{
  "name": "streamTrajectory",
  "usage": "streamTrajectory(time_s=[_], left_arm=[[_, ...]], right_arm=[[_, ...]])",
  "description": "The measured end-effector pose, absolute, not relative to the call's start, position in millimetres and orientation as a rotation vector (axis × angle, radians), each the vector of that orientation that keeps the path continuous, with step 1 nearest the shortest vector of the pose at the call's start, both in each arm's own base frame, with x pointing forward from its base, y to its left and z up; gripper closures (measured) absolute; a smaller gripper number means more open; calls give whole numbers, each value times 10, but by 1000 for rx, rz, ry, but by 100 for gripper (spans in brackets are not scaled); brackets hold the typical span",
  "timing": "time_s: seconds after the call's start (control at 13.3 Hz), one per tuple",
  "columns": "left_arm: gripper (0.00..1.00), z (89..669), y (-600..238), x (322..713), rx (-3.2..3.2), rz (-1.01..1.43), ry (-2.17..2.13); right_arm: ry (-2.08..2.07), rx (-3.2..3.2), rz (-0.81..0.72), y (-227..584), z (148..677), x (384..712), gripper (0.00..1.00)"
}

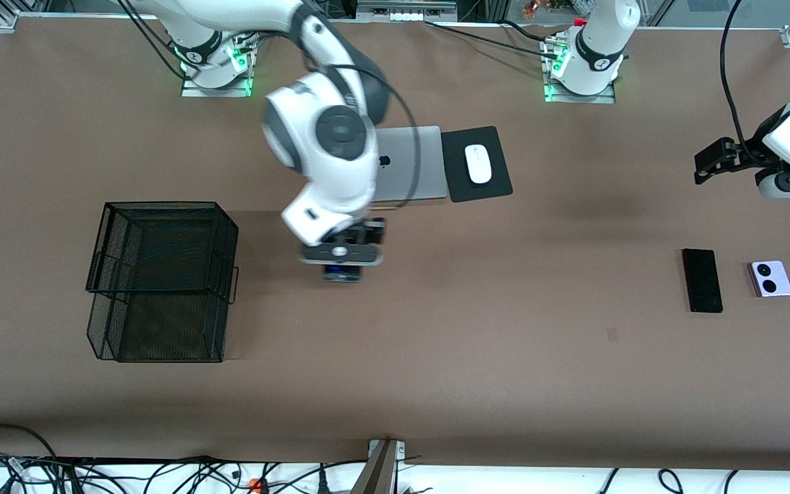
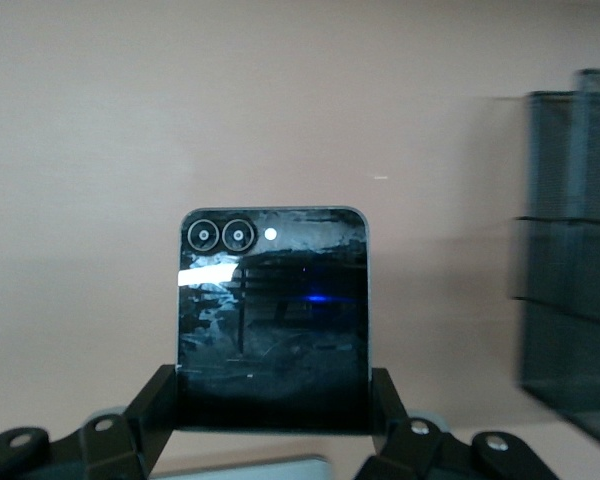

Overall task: Place phones with both arms
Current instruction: 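Lift the flip phone with the right gripper toward the mesh organizer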

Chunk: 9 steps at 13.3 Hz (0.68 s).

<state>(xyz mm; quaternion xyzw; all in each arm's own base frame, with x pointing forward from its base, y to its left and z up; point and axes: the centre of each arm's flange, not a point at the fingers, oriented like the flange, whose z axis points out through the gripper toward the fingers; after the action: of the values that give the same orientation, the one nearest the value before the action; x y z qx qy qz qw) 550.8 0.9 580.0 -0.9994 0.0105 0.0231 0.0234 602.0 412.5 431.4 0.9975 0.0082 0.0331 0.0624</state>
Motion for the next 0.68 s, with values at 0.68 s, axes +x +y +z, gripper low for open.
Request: streamTrajectory(time_s=[0.68], left_arm=[[0, 5652, 312, 5557, -3094, 119, -50]], right_arm=[[255, 3029, -1, 376, 3980, 5649, 19]])
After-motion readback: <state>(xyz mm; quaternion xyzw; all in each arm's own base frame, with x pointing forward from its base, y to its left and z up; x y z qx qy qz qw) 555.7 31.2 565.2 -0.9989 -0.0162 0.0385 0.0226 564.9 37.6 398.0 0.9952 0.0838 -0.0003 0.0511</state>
